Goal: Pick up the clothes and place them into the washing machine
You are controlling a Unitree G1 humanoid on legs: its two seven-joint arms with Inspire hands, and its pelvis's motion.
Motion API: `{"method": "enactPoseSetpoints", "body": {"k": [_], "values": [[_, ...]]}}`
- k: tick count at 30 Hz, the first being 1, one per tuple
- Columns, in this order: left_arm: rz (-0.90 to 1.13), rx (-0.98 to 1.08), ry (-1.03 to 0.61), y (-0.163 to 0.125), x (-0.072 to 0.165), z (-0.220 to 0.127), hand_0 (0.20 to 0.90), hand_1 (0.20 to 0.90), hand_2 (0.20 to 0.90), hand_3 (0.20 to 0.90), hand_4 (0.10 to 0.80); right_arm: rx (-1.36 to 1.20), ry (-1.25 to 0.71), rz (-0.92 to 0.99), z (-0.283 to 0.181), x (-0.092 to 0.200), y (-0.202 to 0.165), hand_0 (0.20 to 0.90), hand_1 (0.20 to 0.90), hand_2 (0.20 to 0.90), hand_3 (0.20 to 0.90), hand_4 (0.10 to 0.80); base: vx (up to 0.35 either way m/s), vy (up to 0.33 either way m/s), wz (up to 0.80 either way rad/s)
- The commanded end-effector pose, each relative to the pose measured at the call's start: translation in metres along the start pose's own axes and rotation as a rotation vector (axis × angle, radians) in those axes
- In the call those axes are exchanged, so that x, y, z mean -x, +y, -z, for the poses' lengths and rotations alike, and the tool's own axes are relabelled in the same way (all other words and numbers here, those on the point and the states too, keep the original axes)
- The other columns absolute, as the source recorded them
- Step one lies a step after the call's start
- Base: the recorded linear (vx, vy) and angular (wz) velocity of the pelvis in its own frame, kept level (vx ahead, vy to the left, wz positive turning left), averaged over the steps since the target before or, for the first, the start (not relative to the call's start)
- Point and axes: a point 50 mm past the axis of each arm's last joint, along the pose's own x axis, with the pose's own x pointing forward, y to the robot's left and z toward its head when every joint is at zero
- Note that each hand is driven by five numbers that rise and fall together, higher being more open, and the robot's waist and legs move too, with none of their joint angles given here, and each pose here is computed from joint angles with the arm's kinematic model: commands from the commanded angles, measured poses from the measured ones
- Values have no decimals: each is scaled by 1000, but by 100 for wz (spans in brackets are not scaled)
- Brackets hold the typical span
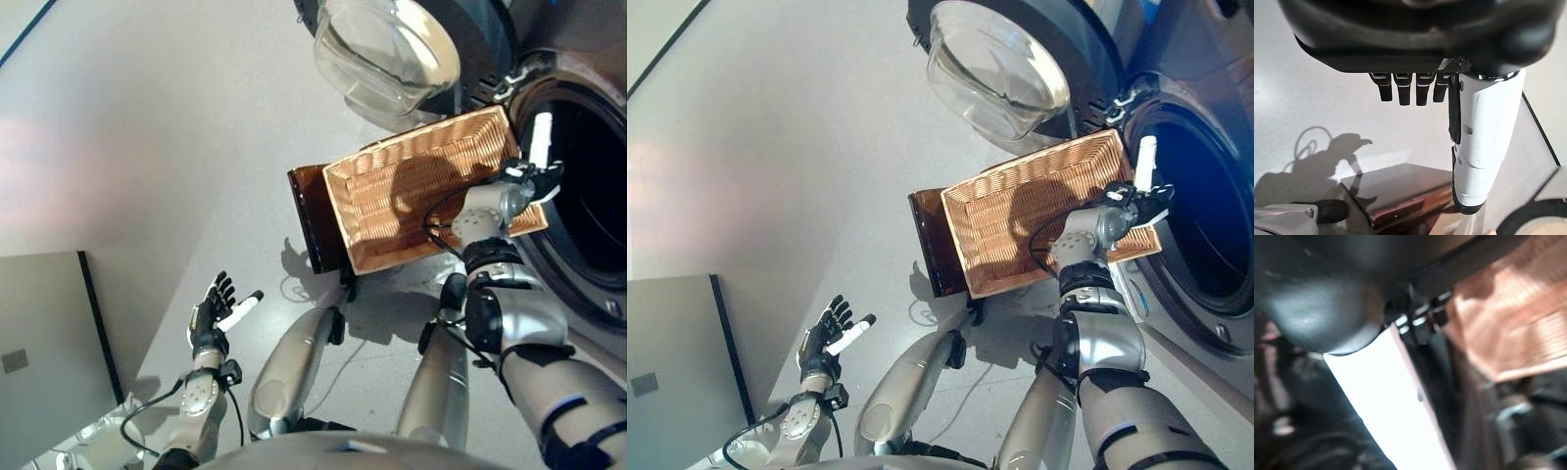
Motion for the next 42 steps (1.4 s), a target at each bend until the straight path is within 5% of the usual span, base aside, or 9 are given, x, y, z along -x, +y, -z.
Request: {"method": "enactPoseSetpoints", "body": {"k": [1,9,20,33,42], "values": [[-68,-17,-60,16,2,-7,900,900,900,900,800,-14,-384,-57,-77,-6,12,900,900,900,900,800,24,32,-22],[-106,-70,-126,25,3,-16,900,900,900,900,800,243,-627,-80,-99,1,-24,900,900,900,900,800,0,-3,-11],[-124,-29,-90,32,1,-11,900,900,900,900,800,339,-107,-348,29,42,-36,900,900,900,900,800,-20,-65,10],[-103,-110,-91,37,-7,-19,900,900,900,900,800,185,145,-148,78,60,-73,900,900,900,900,800,42,-71,36],[-144,-156,-58,52,-9,-18,900,900,900,900,800,297,332,-94,111,88,-137,900,900,900,900,800,91,-31,15]]}}
